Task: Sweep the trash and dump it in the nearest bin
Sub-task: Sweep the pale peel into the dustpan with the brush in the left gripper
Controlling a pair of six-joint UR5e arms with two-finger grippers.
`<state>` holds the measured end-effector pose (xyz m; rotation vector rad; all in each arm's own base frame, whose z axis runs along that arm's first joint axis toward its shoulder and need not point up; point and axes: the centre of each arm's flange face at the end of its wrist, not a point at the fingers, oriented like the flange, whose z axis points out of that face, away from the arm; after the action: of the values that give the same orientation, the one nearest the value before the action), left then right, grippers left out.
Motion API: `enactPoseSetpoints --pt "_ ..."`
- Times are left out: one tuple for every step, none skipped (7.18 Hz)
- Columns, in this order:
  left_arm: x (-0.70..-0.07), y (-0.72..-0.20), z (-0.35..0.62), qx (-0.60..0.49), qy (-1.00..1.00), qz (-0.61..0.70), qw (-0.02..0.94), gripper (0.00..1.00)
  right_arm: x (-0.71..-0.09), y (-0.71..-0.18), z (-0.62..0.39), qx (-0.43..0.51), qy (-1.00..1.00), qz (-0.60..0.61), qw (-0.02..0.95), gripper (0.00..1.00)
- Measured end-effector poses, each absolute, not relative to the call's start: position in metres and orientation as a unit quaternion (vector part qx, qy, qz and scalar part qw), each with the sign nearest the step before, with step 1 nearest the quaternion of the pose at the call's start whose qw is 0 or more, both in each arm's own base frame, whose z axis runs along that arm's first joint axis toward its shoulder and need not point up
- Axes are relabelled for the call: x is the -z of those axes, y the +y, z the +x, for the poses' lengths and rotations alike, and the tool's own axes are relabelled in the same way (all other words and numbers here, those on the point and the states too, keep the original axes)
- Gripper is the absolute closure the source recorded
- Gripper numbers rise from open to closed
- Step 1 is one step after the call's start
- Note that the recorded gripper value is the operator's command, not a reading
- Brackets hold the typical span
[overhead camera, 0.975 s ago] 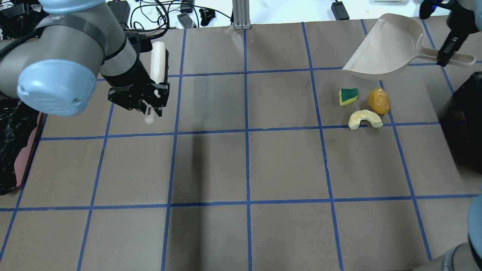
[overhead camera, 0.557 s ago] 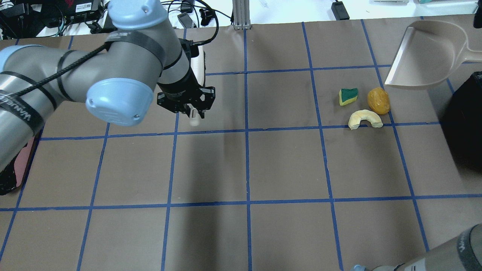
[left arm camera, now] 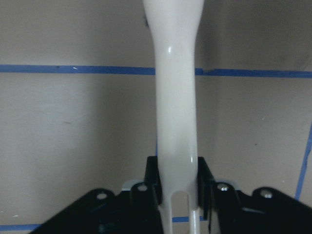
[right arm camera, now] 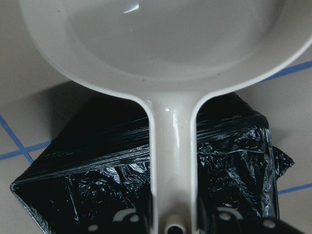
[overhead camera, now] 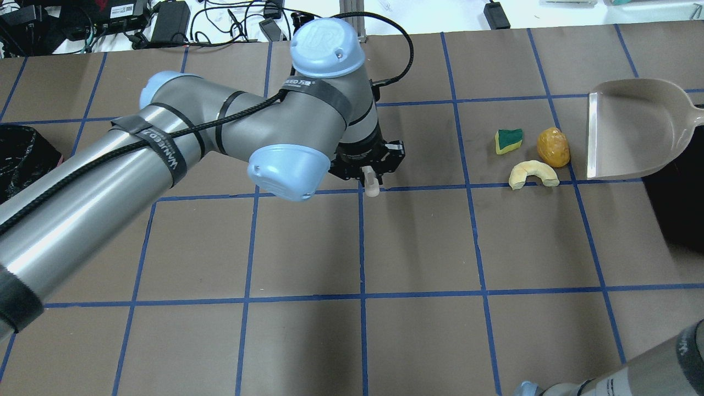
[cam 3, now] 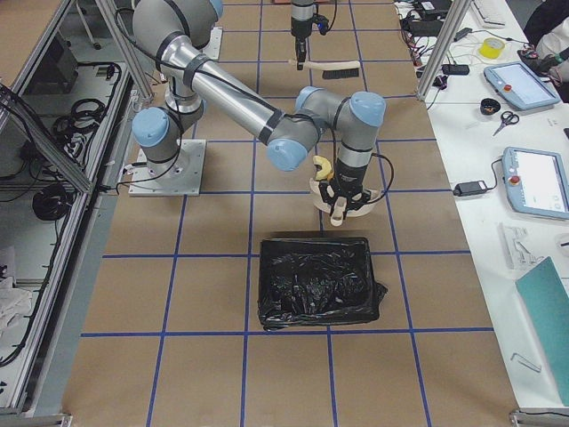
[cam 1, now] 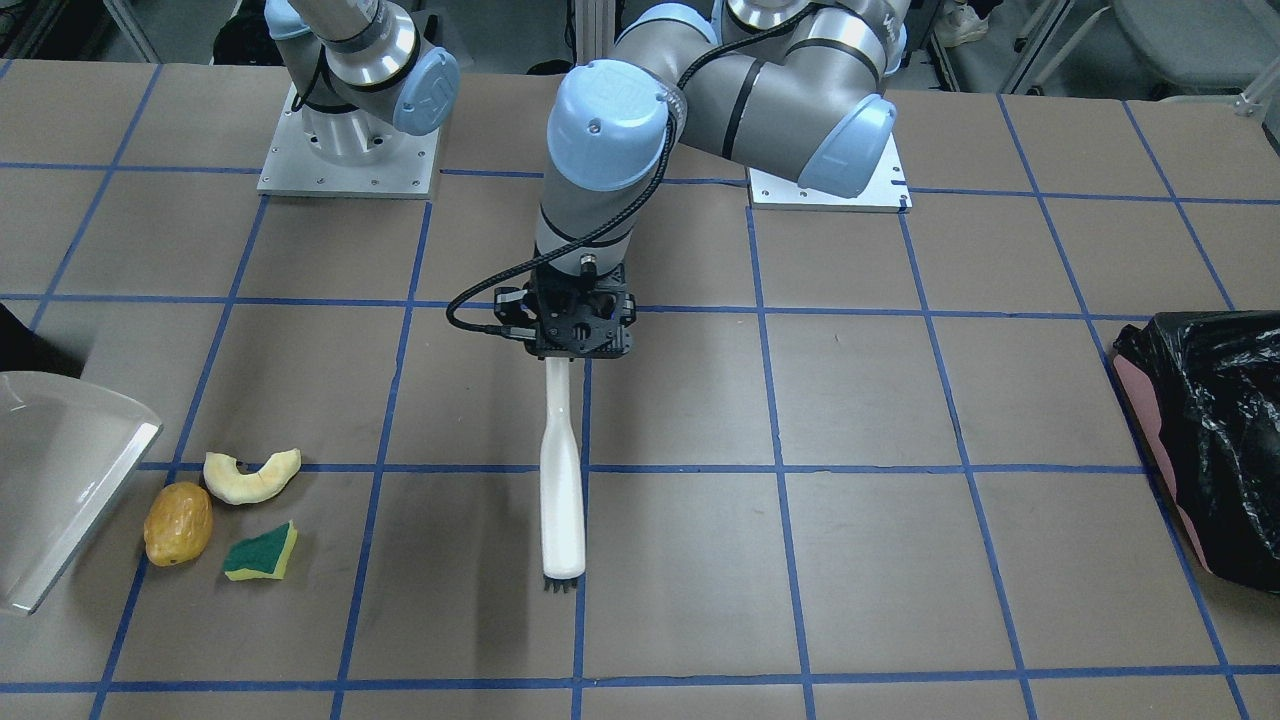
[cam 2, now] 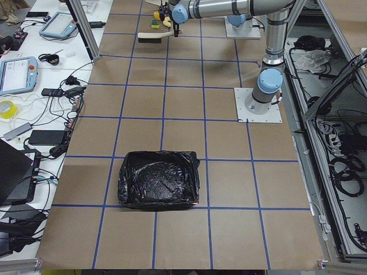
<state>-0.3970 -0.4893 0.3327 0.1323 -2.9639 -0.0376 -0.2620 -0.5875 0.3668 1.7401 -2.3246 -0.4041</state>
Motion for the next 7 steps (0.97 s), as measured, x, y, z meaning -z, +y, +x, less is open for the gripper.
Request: enactPoseSetpoints --pt "-0.326 -0.485 -0.428 0.024 -0.993 0.059 0.096 1.00 -0.363 -0.586 -0.262 0.143 -0.779 0.603 0.100 1.00" --pt "-0.318 -0.480 -0.456 0.032 -0.992 0.074 0.099 1.00 -0.361 -0.586 -0.263 0.145 -0.774 0.609 0.096 1.00" --pt "-0.310 -0.474 -0.482 0.039 -0.990 0.089 0.101 1.00 -0.357 -0.584 -0.262 0.147 -0.773 0.611 0.091 1.00" --pt "-0.302 -0.470 -0.507 0.044 -0.988 0.105 0.104 1.00 -0.349 -0.581 -0.260 0.149 -0.773 0.611 0.084 1.00" --pt "-0.293 -0.469 -0.529 0.047 -0.986 0.117 0.106 1.00 -0.341 -0.578 -0.258 0.150 -0.773 0.611 0.077 1.00" --pt "-0.284 -0.465 -0.551 0.049 -0.985 0.124 0.107 1.00 -0.335 -0.576 -0.256 0.150 -0.775 0.610 0.071 1.00" --pt "-0.274 -0.461 -0.573 0.048 -0.984 0.129 0.110 1.00 -0.331 -0.574 -0.254 0.151 -0.777 0.608 0.068 1.00"
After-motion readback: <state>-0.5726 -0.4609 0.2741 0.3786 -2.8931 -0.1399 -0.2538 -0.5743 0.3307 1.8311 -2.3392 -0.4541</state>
